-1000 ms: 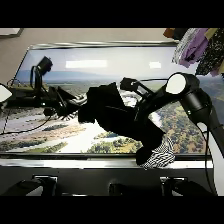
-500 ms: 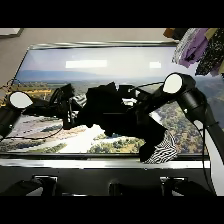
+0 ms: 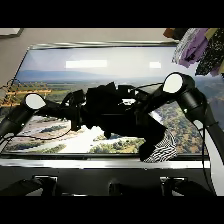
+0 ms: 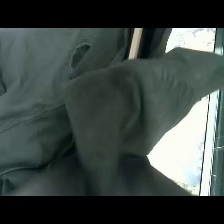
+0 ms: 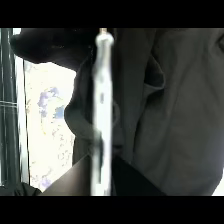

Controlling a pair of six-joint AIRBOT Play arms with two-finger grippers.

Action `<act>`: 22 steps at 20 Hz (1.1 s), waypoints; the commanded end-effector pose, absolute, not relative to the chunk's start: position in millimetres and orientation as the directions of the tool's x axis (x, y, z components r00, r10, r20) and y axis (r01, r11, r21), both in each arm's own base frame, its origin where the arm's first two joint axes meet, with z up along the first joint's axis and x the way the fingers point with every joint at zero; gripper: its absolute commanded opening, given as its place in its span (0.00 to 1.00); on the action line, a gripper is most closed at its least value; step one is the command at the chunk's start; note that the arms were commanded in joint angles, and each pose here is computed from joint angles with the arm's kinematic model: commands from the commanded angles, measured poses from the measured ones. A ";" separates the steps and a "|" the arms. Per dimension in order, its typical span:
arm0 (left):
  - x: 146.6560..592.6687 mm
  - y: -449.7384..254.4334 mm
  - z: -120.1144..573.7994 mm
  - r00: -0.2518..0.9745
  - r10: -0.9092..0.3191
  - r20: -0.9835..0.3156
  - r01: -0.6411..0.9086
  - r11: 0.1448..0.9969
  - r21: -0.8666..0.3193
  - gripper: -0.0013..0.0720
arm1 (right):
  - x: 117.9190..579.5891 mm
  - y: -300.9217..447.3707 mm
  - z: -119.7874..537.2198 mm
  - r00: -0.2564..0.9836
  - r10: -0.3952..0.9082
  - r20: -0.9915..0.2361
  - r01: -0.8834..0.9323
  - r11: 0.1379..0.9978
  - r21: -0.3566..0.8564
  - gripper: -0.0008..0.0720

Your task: Fold the clothes and pants, and hang the long-sleeved shirts on hangers.

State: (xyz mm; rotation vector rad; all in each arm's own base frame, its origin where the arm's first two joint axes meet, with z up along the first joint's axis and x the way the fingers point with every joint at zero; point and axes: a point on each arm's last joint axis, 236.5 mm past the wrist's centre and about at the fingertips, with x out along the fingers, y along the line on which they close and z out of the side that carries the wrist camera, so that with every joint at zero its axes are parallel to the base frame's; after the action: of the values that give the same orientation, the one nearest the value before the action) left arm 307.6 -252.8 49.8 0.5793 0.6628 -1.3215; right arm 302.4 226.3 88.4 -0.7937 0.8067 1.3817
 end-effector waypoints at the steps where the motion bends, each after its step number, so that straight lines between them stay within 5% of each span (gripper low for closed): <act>1: 306.8 -260.9 46.8 0.110 -0.685 -0.720 0.988 0.151 0.007 0.05 | 300.7 229.0 89.9 0.018 0.523 -0.852 -1.000 0.031 -0.002 0.06; 4: 308.6 -264.4 50.7 0.118 -0.700 -0.705 0.987 0.162 0.005 0.05 | 295.5 227.3 89.4 -0.002 0.517 -0.856 -0.999 0.027 0.019 0.06; 9: 310.1 -264.2 51.4 0.125 -0.700 -0.703 0.986 0.165 0.012 0.04 | 306.8 205.1 101.5 0.116 0.455 -0.883 -0.993 0.076 -0.091 0.38; 16: 307.1 -275.3 67.9 0.124 -0.751 -0.649 0.989 0.145 0.021 0.04 | 349.7 110.7 139.1 0.351 0.432 -0.831 -0.869 0.481 -0.117 0.77; 22: 305.2 -276.8 76.6 0.132 -0.762 -0.634 0.990 0.136 0.043 0.04 | 364.0 56.0 125.3 0.352 0.443 -0.824 -0.786 0.618 -0.004 0.79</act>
State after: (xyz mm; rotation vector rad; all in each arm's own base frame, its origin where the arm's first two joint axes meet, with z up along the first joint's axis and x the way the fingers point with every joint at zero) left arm 306.3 -275.4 72.2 0.5194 0.5553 -1.3513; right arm 360.1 74.5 131.0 -0.5331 0.8748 0.8482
